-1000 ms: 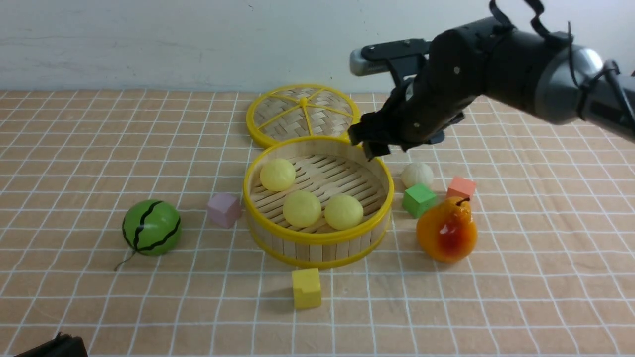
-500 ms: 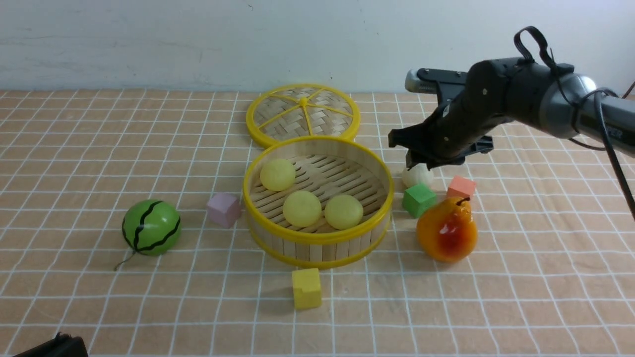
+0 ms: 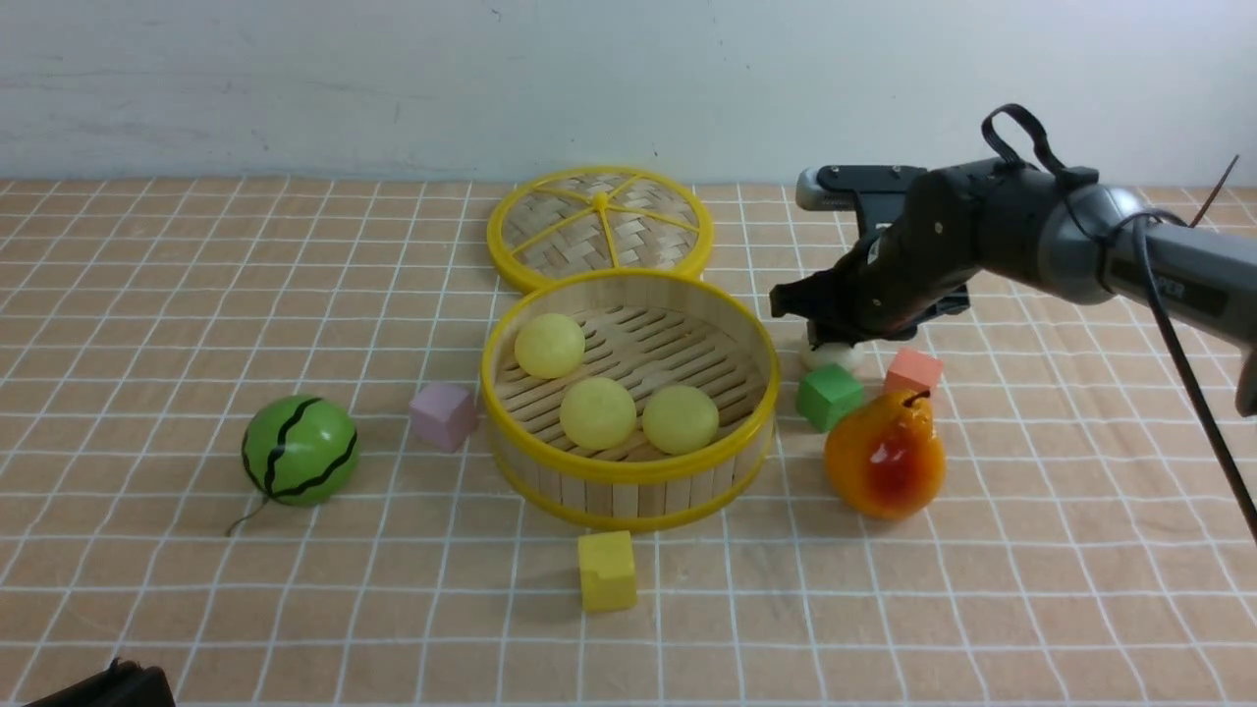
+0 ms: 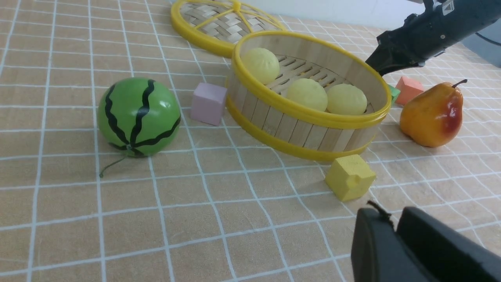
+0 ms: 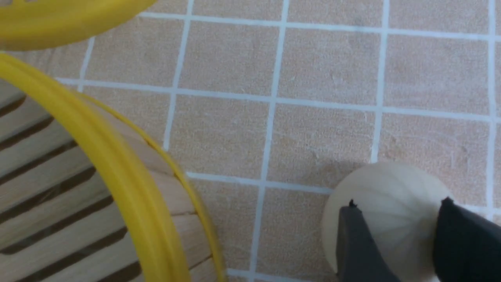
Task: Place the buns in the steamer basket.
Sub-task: Use the right arm to grab a steamed stuffed bun, then use the right arm to put the steamed stuffed bun into the steamer
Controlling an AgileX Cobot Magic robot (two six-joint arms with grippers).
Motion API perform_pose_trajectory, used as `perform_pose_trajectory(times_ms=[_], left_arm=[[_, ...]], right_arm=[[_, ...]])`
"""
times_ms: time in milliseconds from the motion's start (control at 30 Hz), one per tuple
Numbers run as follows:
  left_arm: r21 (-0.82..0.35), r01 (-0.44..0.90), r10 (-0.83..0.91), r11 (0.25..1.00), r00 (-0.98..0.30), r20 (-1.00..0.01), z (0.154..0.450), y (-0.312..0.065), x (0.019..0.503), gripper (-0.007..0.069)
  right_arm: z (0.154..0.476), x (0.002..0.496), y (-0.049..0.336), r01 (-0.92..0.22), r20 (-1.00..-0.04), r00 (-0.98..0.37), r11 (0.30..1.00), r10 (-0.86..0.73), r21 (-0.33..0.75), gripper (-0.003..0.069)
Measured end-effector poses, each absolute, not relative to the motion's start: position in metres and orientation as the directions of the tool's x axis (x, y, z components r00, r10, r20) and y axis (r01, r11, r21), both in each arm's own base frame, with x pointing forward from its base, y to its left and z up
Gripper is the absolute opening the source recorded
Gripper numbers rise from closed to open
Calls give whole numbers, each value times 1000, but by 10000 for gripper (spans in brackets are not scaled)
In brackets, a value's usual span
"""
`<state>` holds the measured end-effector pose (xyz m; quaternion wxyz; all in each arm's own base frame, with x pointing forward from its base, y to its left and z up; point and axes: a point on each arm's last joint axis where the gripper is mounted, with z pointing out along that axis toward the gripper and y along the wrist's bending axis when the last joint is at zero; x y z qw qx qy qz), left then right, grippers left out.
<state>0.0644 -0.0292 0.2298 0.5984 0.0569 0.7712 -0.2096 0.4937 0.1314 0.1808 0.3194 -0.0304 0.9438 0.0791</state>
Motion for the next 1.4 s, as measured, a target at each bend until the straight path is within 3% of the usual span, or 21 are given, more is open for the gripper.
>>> perform_pose_trajectory(times_ms=[233, 433, 567, 1200, 1400], left_arm=[[-255, 339, -163, 906, -277, -947, 230, -29, 64, 90], [-255, 339, -163, 906, -277, -947, 230, -29, 64, 92], [-255, 339, -163, 906, -277, -947, 230, -29, 64, 92], [-255, 339, -163, 906, -277, -947, 230, -29, 64, 110], [-255, 339, -163, 906, -277, -947, 230, -29, 64, 115]], right_arm=[[184, 495, 132, -111, -623, -782, 985, -6, 130, 232], [176, 497, 132, -111, -617, -787, 986, -10, 125, 68], [176, 497, 132, -112, -620, -785, 986, -10, 126, 1], [216, 484, 131, -171, -629, -773, 982, -82, 83, -1], [266, 461, 168, -324, -709, -678, 945, -193, 52, 0]])
